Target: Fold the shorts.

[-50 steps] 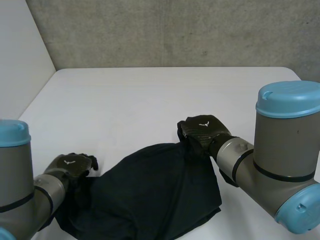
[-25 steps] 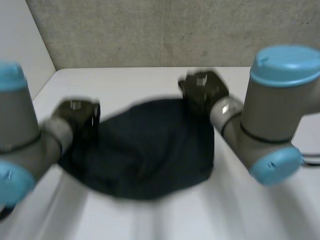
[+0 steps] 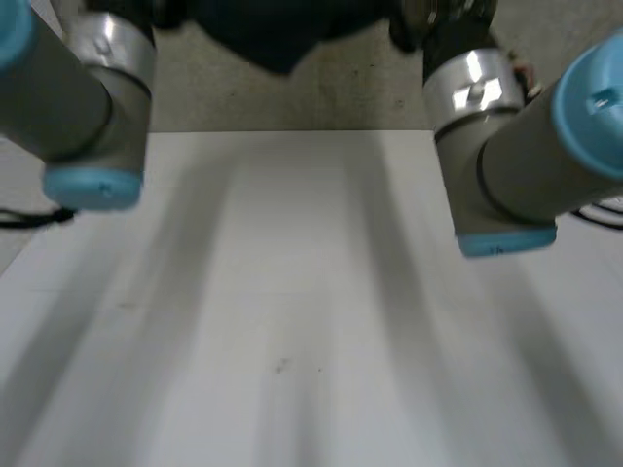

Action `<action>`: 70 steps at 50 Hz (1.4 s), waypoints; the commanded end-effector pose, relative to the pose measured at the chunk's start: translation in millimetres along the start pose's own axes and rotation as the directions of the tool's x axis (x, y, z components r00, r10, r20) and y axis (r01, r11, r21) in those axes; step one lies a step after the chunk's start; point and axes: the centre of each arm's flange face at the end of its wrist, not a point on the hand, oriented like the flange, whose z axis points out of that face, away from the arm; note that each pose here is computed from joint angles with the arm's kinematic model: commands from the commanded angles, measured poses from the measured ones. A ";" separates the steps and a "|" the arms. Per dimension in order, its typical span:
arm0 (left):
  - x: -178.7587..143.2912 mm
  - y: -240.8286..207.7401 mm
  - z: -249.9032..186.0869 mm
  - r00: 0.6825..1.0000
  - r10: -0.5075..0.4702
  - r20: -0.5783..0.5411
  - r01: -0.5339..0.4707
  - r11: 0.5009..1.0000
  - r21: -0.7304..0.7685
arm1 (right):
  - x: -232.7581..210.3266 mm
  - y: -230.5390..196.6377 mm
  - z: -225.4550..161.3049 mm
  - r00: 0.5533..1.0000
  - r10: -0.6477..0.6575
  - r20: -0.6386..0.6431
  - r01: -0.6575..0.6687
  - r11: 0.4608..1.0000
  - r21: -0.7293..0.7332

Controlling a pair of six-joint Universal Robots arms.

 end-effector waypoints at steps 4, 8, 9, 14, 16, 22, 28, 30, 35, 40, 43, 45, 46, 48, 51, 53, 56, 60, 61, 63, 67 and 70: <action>45.2 131.6 -73.0 0.983 0.016 -0.181 -0.089 0.911 -0.402 | -45.0 94.8 -86.3 0.972 0.043 0.229 0.061 0.900 -0.431; 51.7 155.6 -98.3 0.975 0.013 -0.223 -0.123 0.866 -0.485 | -53.4 117.3 -118.1 0.957 0.072 0.280 0.097 0.833 -0.544; 52.9 156.2 -101.5 0.973 0.011 -0.230 -0.126 0.861 -0.492 | -54.1 118.9 -122.5 0.955 0.076 0.288 0.103 0.824 -0.558; 50.1 147.8 -113.6 0.968 0.004 -0.253 -0.142 0.836 -0.530 | -49.1 117.4 -134.9 0.947 0.086 0.311 0.127 0.786 -0.605; 44.1 136.0 -112.9 0.969 0.004 -0.249 -0.140 0.836 -0.531 | -47.1 111.9 -134.7 0.945 0.088 0.314 0.127 0.787 -0.603; 23.4 93.9 -124.1 0.971 -0.009 -0.240 -0.128 0.827 -0.548 | -41.9 92.2 -140.9 0.933 0.130 0.336 0.114 0.778 -0.618; 13.5 83.3 -156.5 0.963 -0.025 -0.270 -0.143 0.799 -0.584 | -35.8 86.0 -148.8 0.934 0.193 0.301 0.065 0.737 -0.673; 17.3 88.1 -172.5 0.949 -0.055 -0.310 -0.151 0.784 -0.602 | -30.8 81.5 -146.7 0.938 0.213 0.273 0.030 0.735 -0.677; 20.3 102.0 -186.1 0.923 -0.117 -0.367 -0.145 0.777 -0.612 | -21.0 72.4 -140.6 0.941 0.263 0.213 -0.054 0.738 -0.673; 8.7 120.8 -181.0 0.917 -0.156 -0.367 -0.122 0.766 -0.631 | -16.5 53.7 -134.0 0.933 0.286 0.220 -0.087 0.770 -0.632; 6.8 132.9 -178.4 0.915 -0.171 -0.366 -0.118 0.753 -0.647 | -15.8 47.4 -132.5 0.927 0.293 0.233 -0.092 0.782 -0.616; 5.8 142.8 -176.1 0.914 -0.181 -0.364 -0.117 0.741 -0.661 | -15.4 44.9 -132.1 0.926 0.295 0.237 -0.094 0.786 -0.611; 6.3 145.6 -175.3 0.913 -0.183 -0.364 -0.117 0.739 -0.664 | -15.0 43.6 -132.0 0.925 0.295 0.238 -0.095 0.788 -0.608; 7.1 153.5 -174.7 0.911 -0.193 -0.364 -0.118 0.725 -0.679 | -12.5 42.0 -130.9 0.928 0.292 0.232 -0.098 0.791 -0.604; 9.1 160.8 -176.3 0.908 -0.203 -0.367 -0.121 0.710 -0.694 | -10.4 42.4 -129.7 0.931 0.288 0.223 -0.100 0.791 -0.603; 10.3 165.4 -180.0 0.907 -0.209 -0.366 -0.126 0.695 -0.708 | -9.1 43.6 -129.6 0.933 0.285 0.219 -0.100 0.790 -0.606; 12.3 166.8 -185.3 0.904 -0.216 -0.370 -0.130 0.684 -0.717 | -8.5 44.0 -129.4 0.934 0.285 0.215 -0.101 0.789 -0.606; 10.7 167.3 -184.9 0.908 -0.210 -0.362 -0.129 0.682 -0.720 | -9.2 43.3 -129.5 0.933 0.287 0.216 -0.102 0.789 -0.606; 10.5 167.2 -184.5 0.909 -0.209 -0.361 -0.129 0.683 -0.719 | -9.6 42.9 -129.7 0.933 0.289 0.216 -0.104 0.788 -0.606; 9.8 166.9 -181.5 0.911 -0.204 -0.359 -0.126 0.690 -0.713 | -9.7 43.2 -129.4 0.932 0.294 0.212 -0.109 0.787 -0.608; 8.4 167.7 -176.9 0.913 -0.199 -0.355 -0.122 0.699 -0.705 | -9.4 41.2 -127.3 0.930 0.309 0.200 -0.131 0.785 -0.605; 10.0 171.7 -176.8 0.912 -0.200 -0.357 -0.126 0.694 -0.709 | -7.8 40.8 -125.7 0.929 0.321 0.183 -0.151 0.781 -0.606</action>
